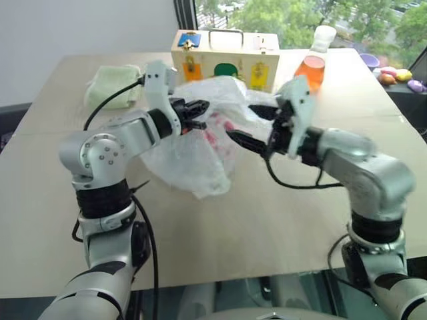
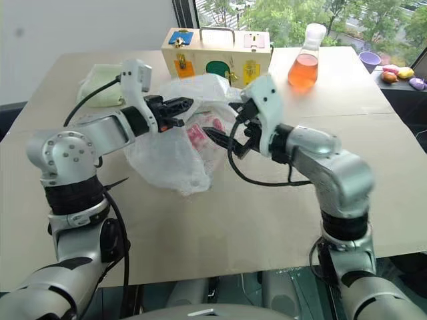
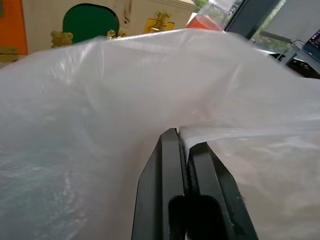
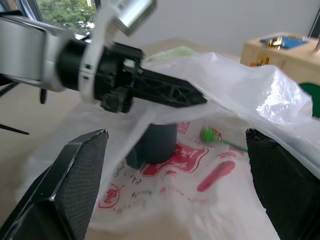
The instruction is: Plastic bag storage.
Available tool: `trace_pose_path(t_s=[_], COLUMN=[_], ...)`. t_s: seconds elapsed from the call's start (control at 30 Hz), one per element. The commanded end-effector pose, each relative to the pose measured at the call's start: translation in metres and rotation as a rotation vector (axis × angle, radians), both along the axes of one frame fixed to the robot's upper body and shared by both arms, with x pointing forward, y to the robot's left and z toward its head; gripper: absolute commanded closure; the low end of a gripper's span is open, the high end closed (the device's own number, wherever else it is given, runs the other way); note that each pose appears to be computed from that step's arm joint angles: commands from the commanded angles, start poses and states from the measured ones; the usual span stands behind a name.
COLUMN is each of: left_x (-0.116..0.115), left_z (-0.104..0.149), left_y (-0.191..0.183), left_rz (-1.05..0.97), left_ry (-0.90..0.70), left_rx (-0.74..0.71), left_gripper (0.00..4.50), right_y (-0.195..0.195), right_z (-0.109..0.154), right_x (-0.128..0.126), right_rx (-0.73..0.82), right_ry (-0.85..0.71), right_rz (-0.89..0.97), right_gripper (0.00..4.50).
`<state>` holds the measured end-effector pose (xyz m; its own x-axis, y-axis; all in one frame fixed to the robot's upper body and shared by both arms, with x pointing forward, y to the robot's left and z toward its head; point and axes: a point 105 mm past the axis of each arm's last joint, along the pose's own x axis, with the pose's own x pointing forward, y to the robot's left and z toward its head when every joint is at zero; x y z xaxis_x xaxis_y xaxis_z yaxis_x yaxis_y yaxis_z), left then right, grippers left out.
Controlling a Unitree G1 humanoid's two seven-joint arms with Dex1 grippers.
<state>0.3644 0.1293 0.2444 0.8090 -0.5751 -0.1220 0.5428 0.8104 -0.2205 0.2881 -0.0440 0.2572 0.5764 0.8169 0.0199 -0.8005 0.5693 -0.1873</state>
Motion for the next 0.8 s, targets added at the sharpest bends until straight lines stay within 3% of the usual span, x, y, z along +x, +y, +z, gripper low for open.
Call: trace_pose_path(t_s=[0.03,0.13,0.3,0.43,0.67,0.8], left_x=[0.001,-0.003,-0.011,-0.016,-0.013,-0.008], left_z=[0.016,0.023,0.030,0.031,0.025,0.019], left_y=[0.003,-0.008,-0.026,-0.036,-0.031,-0.030], left_rz=[0.003,-0.051,-0.144,-0.190,-0.162,-0.153], left_ry=[-0.069,-0.102,-0.140,-0.152,-0.143,-0.130], left_rx=[0.002,-0.007,-0.010,0.000,0.014,0.022], left_gripper=[4.50,4.50,4.50,4.50,4.50,4.50], right_y=[-0.017,0.000,0.027,0.042,0.015,-0.033], right_z=[0.004,-0.011,-0.034,-0.043,0.018,0.045], right_x=[0.001,-0.015,0.004,0.005,-0.029,-0.030], right_rx=[-0.028,-0.015,0.025,0.035,0.116,0.100], right_ry=[-0.042,0.023,0.109,0.132,-0.045,-0.143], right_rz=[-0.134,-0.003,0.106,0.302,0.322,0.001], right_gripper=[0.07,0.07,0.07,0.07,0.07,0.07])
